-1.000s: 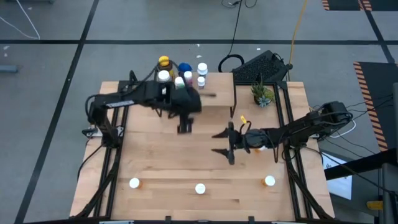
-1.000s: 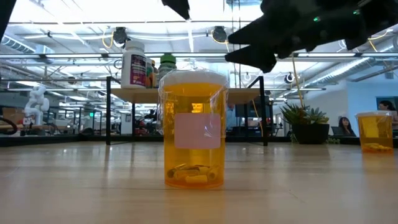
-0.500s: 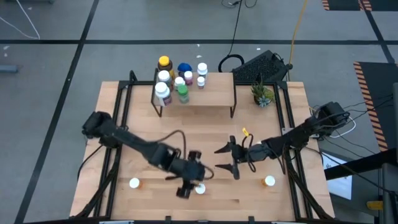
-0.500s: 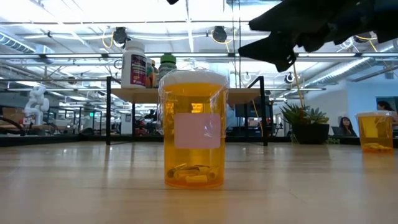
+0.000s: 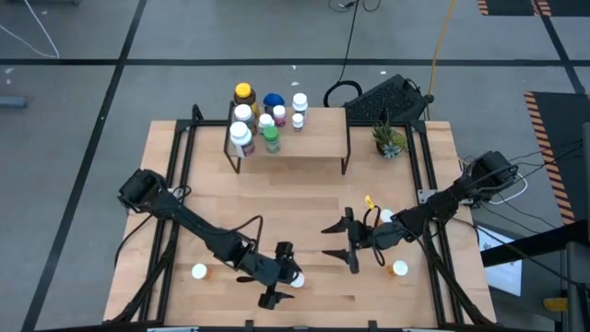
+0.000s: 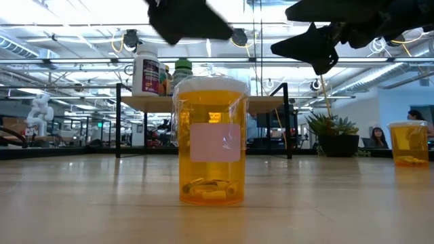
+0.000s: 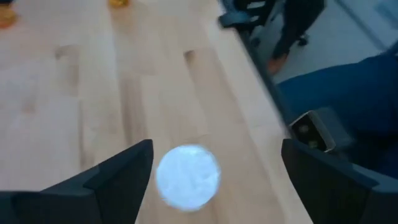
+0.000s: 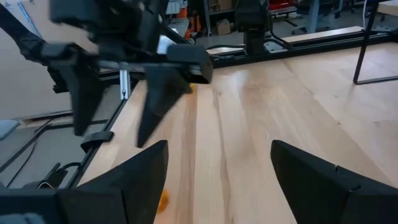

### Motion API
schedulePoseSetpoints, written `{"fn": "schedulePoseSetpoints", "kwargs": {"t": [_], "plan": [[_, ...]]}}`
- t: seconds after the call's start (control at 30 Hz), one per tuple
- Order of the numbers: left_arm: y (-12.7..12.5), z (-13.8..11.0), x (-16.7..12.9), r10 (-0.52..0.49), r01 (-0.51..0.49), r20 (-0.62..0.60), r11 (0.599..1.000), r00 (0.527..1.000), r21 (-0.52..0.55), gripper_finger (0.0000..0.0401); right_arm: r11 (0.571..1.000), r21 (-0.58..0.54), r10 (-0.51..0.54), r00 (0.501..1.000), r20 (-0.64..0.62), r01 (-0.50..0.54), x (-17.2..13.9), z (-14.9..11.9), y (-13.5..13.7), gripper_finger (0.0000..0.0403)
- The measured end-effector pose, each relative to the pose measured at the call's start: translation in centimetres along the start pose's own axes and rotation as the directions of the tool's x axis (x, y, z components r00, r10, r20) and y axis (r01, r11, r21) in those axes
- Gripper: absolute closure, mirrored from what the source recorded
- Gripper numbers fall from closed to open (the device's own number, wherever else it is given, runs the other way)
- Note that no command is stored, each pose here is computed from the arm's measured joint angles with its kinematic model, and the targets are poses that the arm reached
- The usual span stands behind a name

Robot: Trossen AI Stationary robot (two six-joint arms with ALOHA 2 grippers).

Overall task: Pick and place medicine bottles onto shelf by color
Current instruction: Put the bottom middle orange pill bottle on the shelf, aligned with the other white small medicine bottles

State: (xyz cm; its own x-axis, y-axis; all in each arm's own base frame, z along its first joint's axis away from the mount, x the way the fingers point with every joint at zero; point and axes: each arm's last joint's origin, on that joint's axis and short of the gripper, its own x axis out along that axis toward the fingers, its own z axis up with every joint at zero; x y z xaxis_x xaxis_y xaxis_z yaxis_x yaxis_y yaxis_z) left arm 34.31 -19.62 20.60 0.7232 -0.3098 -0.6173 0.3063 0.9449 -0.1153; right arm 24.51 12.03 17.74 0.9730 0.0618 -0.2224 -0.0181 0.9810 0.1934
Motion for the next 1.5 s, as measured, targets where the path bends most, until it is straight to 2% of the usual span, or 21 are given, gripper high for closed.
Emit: {"fn": "schedulePoseSetpoints", "kwargs": {"t": [0.13, 0.37, 0.47, 0.63, 0.73, 0.97, 1.1, 1.23, 1.37, 1.5], "plan": [[0.4, -1.3, 0.3, 0.058, -0.058, 0.005, 0.998, 0.998, 0.006, 0.0041, 1.000, 0.002, -0.005, 1.000, 0.001, 0.005, 0.0, 0.0, 0.0, 0.0126], [0.8, -2.6, 2.9, 0.040, -0.040, 0.004, 0.999, 0.999, 0.009, 0.0041, 1.000, -0.010, -0.030, 1.000, -0.001, 0.030, 0.0, -0.1, -0.2, 0.0126], [0.9, -3.4, 3.7, 0.046, -0.046, -0.033, 0.999, 0.998, 0.016, 0.0041, 0.999, -0.009, -0.031, 1.000, -0.003, 0.031, 0.0, -0.1, -0.2, 0.0126], [1.1, -3.3, 3.8, 0.067, -0.067, -0.027, 0.998, 0.997, -0.019, 0.0047, 0.999, -0.013, -0.035, 0.999, -0.015, 0.035, 0.0, -0.2, -0.2, 0.0126], [1.2, -3.4, 3.8, 0.073, -0.075, -0.033, 0.996, 0.997, -0.052, 0.0076, 0.999, -0.013, -0.035, 0.999, -0.016, 0.035, 0.0, -0.2, -0.2, 0.0126], [1.4, -3.5, 3.9, 0.040, -0.044, -0.056, 0.996, 0.998, -0.076, 0.0181, 0.999, -0.014, -0.043, 0.999, -0.016, 0.042, 0.0, -0.2, -0.2, 0.0126], [1.5, -3.4, 3.8, 0.041, -0.045, -0.056, 0.996, 0.998, -0.078, 0.0196, 0.998, -0.015, -0.059, 0.998, -0.013, 0.058, 0.0, -0.2, -0.3, 0.0126], [2.0, -2.6, 2.8, 0.050, -0.054, -0.042, 0.995, 0.998, -0.090, 0.0180, 0.998, -0.018, -0.059, 0.998, -0.014, 0.058, 0.0, -0.2, -0.3, 0.0126], [3.4, -0.6, 0.2, 0.083, -0.083, -0.006, 0.990, 0.997, -0.113, 0.0164, 0.996, -0.029, -0.083, 0.996, -0.017, 0.082, 0.0, -0.3, -0.4, 0.0126], [6.4, 1.4, -3.7, 0.213, -0.210, 0.016, 0.971, 0.977, -0.112, 0.0180, 0.993, -0.041, -0.115, 0.993, -0.036, 0.114, 0.0, -0.6, -0.7, 0.0126]]}}
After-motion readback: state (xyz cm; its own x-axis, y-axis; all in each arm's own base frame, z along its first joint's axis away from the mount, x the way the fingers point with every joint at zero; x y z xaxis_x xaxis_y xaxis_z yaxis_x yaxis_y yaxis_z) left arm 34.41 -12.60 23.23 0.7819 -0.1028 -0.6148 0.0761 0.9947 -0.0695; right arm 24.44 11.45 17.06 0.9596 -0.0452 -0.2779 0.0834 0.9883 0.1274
